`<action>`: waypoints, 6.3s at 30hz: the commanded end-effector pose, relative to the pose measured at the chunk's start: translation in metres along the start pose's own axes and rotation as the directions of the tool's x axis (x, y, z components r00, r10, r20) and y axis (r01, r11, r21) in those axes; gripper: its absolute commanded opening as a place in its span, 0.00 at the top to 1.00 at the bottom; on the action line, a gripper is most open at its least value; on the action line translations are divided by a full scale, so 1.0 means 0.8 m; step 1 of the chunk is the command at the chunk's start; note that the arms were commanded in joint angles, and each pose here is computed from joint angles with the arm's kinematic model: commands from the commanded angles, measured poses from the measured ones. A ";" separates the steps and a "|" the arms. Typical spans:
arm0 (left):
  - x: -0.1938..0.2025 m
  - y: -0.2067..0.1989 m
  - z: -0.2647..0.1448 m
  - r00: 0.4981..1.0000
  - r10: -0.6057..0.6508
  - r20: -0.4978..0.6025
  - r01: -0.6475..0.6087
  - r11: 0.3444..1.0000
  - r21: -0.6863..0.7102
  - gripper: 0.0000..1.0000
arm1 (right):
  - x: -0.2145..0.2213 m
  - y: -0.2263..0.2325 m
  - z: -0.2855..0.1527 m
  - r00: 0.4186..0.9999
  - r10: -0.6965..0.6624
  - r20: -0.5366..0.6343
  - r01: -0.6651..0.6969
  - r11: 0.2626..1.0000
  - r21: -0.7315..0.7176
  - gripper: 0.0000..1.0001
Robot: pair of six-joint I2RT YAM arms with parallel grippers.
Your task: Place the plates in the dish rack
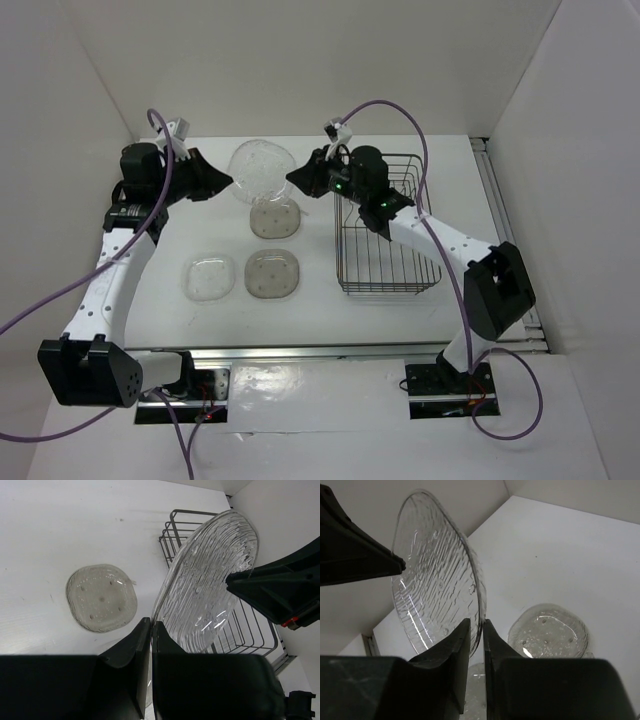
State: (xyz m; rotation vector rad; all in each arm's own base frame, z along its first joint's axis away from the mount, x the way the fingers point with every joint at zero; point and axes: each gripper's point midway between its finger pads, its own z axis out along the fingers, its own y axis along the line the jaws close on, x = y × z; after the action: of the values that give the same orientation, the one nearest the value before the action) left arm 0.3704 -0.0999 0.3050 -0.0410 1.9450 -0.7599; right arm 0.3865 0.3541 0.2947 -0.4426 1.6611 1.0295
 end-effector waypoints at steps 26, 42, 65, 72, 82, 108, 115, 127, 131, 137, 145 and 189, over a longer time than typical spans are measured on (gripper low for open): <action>-0.019 -0.012 -0.011 0.998 -0.011 0.067 0.012 1.000 -0.003 0.00 | -0.136 -0.142 -0.181 0.950 -0.211 0.230 -0.133 0.393 0.910 1.00; -0.020 -0.009 -0.009 0.998 -0.016 0.064 0.017 1.000 -0.014 0.00 | -0.094 -0.180 -0.251 0.967 -0.245 0.062 -0.043 0.079 0.996 1.00; -0.013 -0.008 -0.003 0.999 -0.024 0.037 0.024 1.000 0.004 0.00 | -0.014 -0.196 -0.196 0.979 -0.198 0.050 -0.059 -0.044 0.997 1.00; -0.012 -0.011 -0.003 0.999 -0.033 0.032 0.033 0.999 0.014 0.00 | -0.005 -0.201 -0.202 0.978 -0.203 0.049 -0.070 -0.101 0.992 1.00; -0.013 -0.014 -0.003 0.999 -0.029 0.035 0.028 0.999 0.025 0.00 | 0.007 -0.208 -0.196 0.980 -0.194 0.043 -0.067 -0.119 0.991 1.00; -0.011 -0.013 0.000 0.999 -0.033 0.024 0.033 0.999 0.030 0.00 | 0.041 -0.226 -0.160 0.989 -0.147 -0.011 -0.001 -0.078 0.997 0.97; -0.013 -0.016 -0.003 0.999 -0.029 0.031 0.028 0.999 0.034 0.00 | 0.048 -0.229 -0.158 0.989 -0.142 -0.031 0.019 -0.086 0.996 0.95; -0.013 -0.016 -0.003 0.999 -0.029 0.031 0.028 0.999 0.034 0.00 | 0.055 -0.235 -0.141 0.989 -0.131 -0.061 0.052 -0.071 0.996 0.82; -0.013 -0.016 -0.003 0.999 -0.029 0.031 0.028 0.999 0.034 0.00 | 0.058 -0.238 -0.135 0.989 -0.127 -0.074 0.067 -0.062 0.996 0.64; -0.013 -0.014 -0.003 0.999 -0.029 0.035 0.028 0.999 0.025 0.00 | 0.048 -0.237 -0.124 0.987 -0.144 -0.065 0.060 -0.042 0.997 0.63; -0.014 -0.007 -0.003 0.999 -0.034 0.040 0.034 0.999 -0.003 0.00 | 0.029 -0.243 -0.110 0.985 -0.152 -0.082 0.087 0.027 0.996 0.40; 0.150 0.176 0.181 0.928 -0.179 -0.328 -0.008 0.868 -0.497 0.08 | -0.066 -0.005 -0.205 0.981 -0.183 0.060 0.129 0.857 0.499 0.01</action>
State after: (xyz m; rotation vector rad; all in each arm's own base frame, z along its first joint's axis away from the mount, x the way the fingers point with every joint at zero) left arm 0.4573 -0.1119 0.0840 -0.2886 2.5147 -0.3716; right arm 0.3168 0.2123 0.3289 -0.1839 1.7416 0.4347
